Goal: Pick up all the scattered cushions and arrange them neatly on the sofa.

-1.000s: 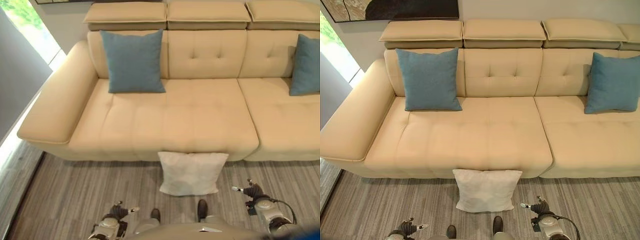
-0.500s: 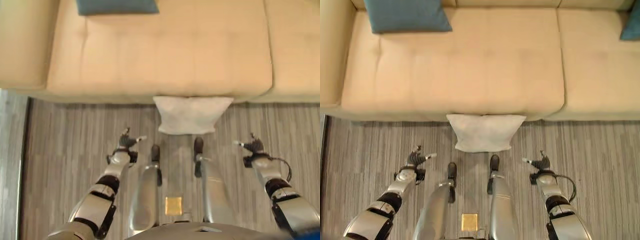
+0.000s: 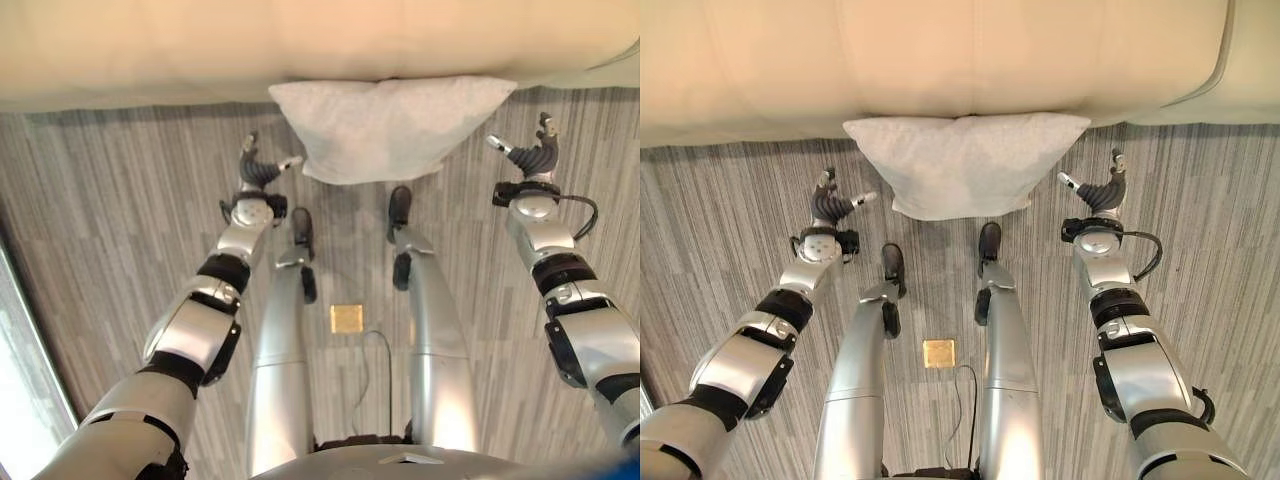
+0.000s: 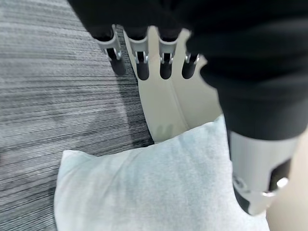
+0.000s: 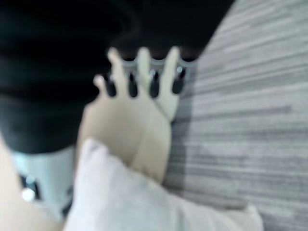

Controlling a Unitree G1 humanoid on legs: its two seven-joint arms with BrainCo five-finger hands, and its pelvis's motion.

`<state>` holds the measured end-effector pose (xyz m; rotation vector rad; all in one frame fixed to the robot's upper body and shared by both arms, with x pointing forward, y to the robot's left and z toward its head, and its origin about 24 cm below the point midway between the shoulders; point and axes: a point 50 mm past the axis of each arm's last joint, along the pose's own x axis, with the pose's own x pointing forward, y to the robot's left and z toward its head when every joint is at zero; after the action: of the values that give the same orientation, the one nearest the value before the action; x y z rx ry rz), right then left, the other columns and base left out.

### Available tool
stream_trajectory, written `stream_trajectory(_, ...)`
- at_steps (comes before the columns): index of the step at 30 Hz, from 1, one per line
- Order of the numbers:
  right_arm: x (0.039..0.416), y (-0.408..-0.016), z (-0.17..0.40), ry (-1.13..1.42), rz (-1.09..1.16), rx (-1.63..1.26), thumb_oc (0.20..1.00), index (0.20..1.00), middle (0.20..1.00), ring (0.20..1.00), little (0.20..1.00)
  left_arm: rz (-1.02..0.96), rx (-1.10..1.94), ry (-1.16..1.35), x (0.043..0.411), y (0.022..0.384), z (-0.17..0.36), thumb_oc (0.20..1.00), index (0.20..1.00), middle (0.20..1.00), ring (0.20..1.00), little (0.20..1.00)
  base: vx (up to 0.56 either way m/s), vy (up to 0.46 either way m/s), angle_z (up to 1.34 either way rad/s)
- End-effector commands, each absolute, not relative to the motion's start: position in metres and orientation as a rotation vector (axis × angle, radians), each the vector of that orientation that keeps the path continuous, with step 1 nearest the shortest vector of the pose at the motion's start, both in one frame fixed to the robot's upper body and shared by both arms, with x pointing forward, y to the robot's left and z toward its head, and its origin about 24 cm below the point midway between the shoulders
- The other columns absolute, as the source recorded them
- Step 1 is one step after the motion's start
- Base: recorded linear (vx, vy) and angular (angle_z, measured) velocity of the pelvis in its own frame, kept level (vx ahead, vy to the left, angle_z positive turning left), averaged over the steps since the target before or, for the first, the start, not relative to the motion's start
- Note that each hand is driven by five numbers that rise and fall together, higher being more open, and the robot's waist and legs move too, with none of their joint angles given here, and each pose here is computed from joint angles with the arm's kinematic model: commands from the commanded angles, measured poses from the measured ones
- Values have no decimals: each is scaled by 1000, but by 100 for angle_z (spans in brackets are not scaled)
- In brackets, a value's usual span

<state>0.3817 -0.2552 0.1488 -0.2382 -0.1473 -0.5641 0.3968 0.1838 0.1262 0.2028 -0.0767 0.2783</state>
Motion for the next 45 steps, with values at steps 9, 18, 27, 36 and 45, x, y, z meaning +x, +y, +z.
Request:
stream_trajectory(9,377,-261,151,-193,-618,-247,1000,1000,1000,1000,1000,383,199,-89,401,213,143,1000,1000,1000,1000,1000,40,-10,-5)
stream_trajectory(18,391,-251,185,-259,-580,-283,1000,1000,1000,1000,1000,286,138,-248,413,186,198,1000,1000,1000,1000,1000,19,-15,-5)
stream_trajectory(27,397,-240,204,-308,-507,-356,1000,1000,1000,1000,1000,200,6,-318,411,157,209,1000,1000,1000,1000,1000,9,-8,1)
stream_trajectory(36,406,-231,222,-321,-460,-359,1000,1000,1000,1000,1000,116,-27,-372,410,135,224,1000,1000,1000,1000,1000,2,-3,2)
stream_trajectory(45,416,-154,249,-430,-230,-302,1000,1000,1000,1000,1000,49,-77,-439,408,108,247,1000,1000,1000,1000,1000,0,0,0)
